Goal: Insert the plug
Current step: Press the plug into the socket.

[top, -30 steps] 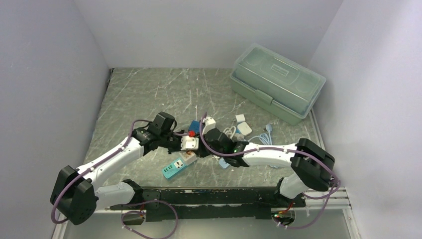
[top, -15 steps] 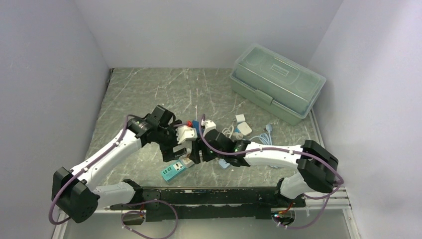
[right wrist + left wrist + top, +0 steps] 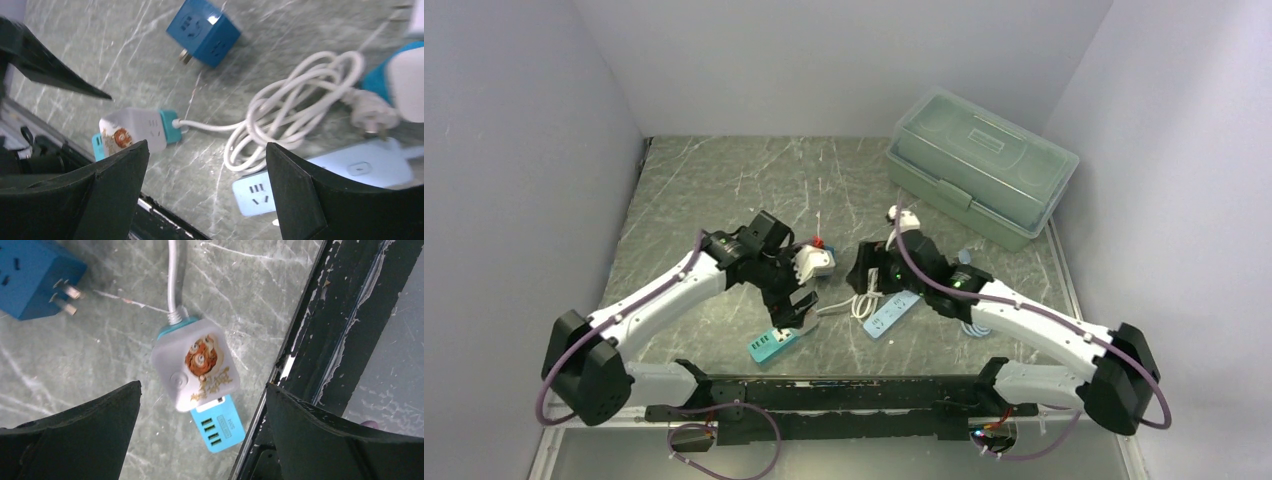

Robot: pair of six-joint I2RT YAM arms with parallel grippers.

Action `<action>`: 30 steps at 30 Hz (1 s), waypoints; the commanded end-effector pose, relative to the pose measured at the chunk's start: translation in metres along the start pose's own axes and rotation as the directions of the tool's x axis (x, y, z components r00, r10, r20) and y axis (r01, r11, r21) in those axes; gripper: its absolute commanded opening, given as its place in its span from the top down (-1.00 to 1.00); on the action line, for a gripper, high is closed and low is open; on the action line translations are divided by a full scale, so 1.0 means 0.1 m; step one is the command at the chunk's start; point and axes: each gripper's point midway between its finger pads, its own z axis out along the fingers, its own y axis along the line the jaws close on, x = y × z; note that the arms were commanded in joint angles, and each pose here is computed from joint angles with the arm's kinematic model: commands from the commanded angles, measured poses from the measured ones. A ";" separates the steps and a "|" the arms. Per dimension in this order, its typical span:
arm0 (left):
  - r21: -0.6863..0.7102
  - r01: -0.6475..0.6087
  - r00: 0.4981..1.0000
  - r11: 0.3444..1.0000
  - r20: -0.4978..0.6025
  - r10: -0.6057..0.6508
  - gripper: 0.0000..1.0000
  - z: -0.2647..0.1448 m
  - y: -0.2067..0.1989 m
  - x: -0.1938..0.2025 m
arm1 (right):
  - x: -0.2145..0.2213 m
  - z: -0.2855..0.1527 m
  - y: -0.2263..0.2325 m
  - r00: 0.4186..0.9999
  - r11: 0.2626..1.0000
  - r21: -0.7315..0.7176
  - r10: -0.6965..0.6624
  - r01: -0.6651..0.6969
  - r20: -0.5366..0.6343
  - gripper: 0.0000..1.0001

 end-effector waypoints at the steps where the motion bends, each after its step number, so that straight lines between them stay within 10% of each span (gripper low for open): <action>1: 0.023 0.055 0.998 0.998 0.006 -0.056 -0.99 0.19 -0.04 -0.14 | -0.13 -0.17 -0.27 0.998 0.997 0.068 0.023 -0.026 0.051 -0.82; 11: -0.050 0.017 0.995 0.999 -0.102 -0.022 -0.98 0.44 0.04 0.04 | -0.21 -0.23 -0.31 0.996 0.997 0.060 0.036 -0.041 0.081 -0.81; 16: -0.073 -0.085 0.982 0.994 -0.173 0.072 -0.30 0.48 0.13 0.25 | -0.22 -0.19 -0.34 0.996 0.997 0.070 0.039 -0.045 0.081 -0.75; 23: -0.079 -0.158 0.960 0.984 -0.244 0.135 -0.12 0.43 0.16 0.50 | -0.25 -0.04 -0.34 0.998 0.996 0.087 0.010 -0.015 0.062 -0.76; 26: -0.091 -0.164 0.955 0.982 -0.263 0.135 -0.22 0.42 0.18 0.56 | -0.29 0.07 -0.31 0.999 0.996 0.085 0.002 -0.007 0.053 -0.79; 30: -0.166 -0.154 0.960 0.974 -0.257 0.108 -0.99 0.30 0.27 0.44 | -0.41 0.29 -0.23 0.999 0.997 0.071 0.007 -0.009 0.038 -0.86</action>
